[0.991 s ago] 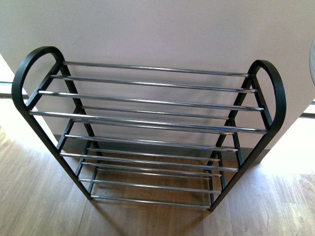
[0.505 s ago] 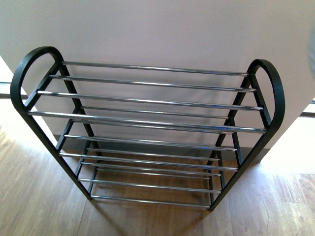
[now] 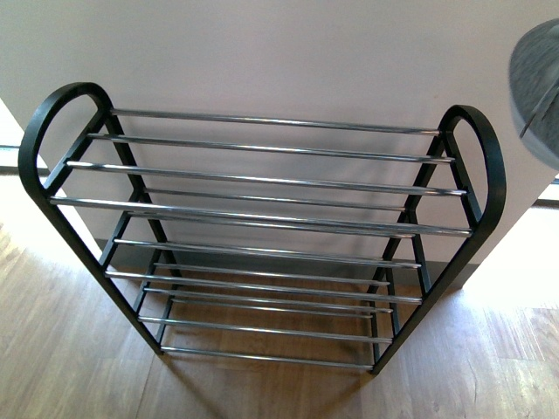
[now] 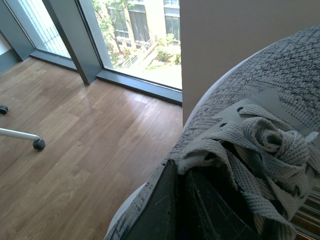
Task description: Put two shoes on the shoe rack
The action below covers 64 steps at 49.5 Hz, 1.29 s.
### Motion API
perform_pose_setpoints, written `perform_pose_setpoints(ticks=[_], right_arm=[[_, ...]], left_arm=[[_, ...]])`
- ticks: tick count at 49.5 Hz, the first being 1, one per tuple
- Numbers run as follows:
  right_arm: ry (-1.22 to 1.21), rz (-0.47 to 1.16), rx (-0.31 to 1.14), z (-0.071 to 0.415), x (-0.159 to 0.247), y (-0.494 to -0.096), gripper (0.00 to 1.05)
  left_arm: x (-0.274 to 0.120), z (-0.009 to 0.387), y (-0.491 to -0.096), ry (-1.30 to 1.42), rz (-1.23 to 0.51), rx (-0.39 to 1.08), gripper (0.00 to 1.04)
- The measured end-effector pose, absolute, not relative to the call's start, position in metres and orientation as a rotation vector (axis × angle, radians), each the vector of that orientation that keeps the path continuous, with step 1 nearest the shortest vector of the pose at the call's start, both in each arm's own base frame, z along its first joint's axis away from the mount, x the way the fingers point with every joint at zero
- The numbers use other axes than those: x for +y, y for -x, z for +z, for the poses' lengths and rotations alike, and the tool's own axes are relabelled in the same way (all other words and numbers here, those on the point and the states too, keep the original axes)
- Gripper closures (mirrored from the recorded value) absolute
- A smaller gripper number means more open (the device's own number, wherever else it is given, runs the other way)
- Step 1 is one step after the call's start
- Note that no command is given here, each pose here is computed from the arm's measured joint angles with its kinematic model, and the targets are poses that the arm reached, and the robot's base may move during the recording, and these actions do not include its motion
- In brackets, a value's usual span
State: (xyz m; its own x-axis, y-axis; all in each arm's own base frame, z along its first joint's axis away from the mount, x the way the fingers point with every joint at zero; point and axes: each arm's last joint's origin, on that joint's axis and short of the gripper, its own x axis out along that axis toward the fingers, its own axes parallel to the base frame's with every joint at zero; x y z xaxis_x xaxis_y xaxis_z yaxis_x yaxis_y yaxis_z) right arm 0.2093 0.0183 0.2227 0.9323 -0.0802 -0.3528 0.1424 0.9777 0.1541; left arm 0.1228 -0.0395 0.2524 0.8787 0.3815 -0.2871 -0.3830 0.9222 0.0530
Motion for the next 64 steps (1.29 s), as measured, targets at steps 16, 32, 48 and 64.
perform_pose_setpoints(ticks=[16,32,48,64], right_arm=[[-0.287,-0.187,0.474,0.231,0.055,-0.247,1.03],[-0.303,-0.293,0.574,0.201,0.08,-0.274,1.03],[-0.326,-0.279,0.569,0.203,0.105,-0.288,1.03],[-0.377,-0.275,0.552,0.196,0.112,-0.305,1.03]], left_arm=[[-0.039,0.252,-0.123,0.005,0.401,0.297,1.03],[-0.039,0.252,-0.123,0.006,0.4,0.298,1.03],[-0.039,0.252,-0.123,0.005,0.4,0.298,1.03],[-0.039,0.252,-0.123,0.005,0.4,0.298,1.03]])
